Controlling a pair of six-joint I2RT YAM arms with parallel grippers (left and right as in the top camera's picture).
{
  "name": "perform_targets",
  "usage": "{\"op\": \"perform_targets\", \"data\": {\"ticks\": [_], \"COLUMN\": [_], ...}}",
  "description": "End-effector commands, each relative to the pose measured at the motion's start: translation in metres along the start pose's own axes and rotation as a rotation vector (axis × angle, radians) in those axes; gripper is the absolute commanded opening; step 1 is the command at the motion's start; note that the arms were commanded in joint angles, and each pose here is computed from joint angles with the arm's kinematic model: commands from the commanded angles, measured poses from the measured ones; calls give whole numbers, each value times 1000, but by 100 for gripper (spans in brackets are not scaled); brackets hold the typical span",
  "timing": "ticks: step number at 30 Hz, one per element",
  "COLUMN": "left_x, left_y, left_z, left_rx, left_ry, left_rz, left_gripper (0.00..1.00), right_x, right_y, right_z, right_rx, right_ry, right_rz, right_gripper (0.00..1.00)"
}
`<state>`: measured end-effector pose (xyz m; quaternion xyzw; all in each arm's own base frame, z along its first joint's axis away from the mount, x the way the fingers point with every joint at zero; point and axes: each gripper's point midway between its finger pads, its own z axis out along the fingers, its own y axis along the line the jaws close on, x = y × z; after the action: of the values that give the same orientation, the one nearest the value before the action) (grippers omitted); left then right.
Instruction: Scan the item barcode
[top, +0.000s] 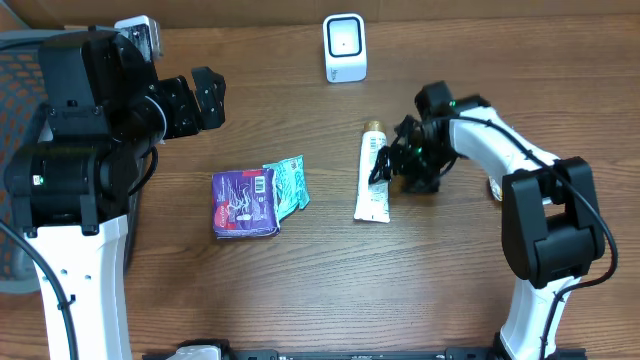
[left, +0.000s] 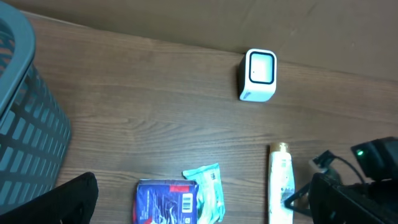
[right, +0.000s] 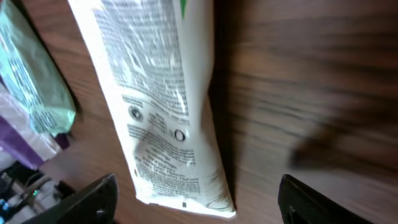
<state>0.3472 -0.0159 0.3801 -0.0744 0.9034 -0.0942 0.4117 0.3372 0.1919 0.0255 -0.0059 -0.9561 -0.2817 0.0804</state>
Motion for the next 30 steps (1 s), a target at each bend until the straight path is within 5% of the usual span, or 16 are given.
{"op": "perform_targets", "data": {"ticks": [1, 9, 13, 15, 26, 30], "left_x": [-2, -2, -2, -2, -2, -2], "left_y": [-1, -1, -1, -1, -1, -1], "left_z": [0, 0, 0, 0, 0, 0], "left_rx": [6, 6, 6, 6, 6, 6], "left_ry": [-6, -6, -6, -6, -6, -6], "left_rz": [21, 21, 21, 21, 21, 21], "left_gripper": [100, 100, 100, 99, 100, 100], "right_x": [4, 7, 2, 0, -5, 6], "right_y": [7, 17, 17, 18, 35, 38], "right_z": [12, 51, 49, 48, -24, -38], "right_rx": [-89, -161, -169, -173, -46, 6], "right_ry": [7, -30, -45, -53, -259, -266], "right_rz": [19, 175, 173, 169, -47, -267], "right_gripper": [79, 55, 17, 7, 4, 4]}}
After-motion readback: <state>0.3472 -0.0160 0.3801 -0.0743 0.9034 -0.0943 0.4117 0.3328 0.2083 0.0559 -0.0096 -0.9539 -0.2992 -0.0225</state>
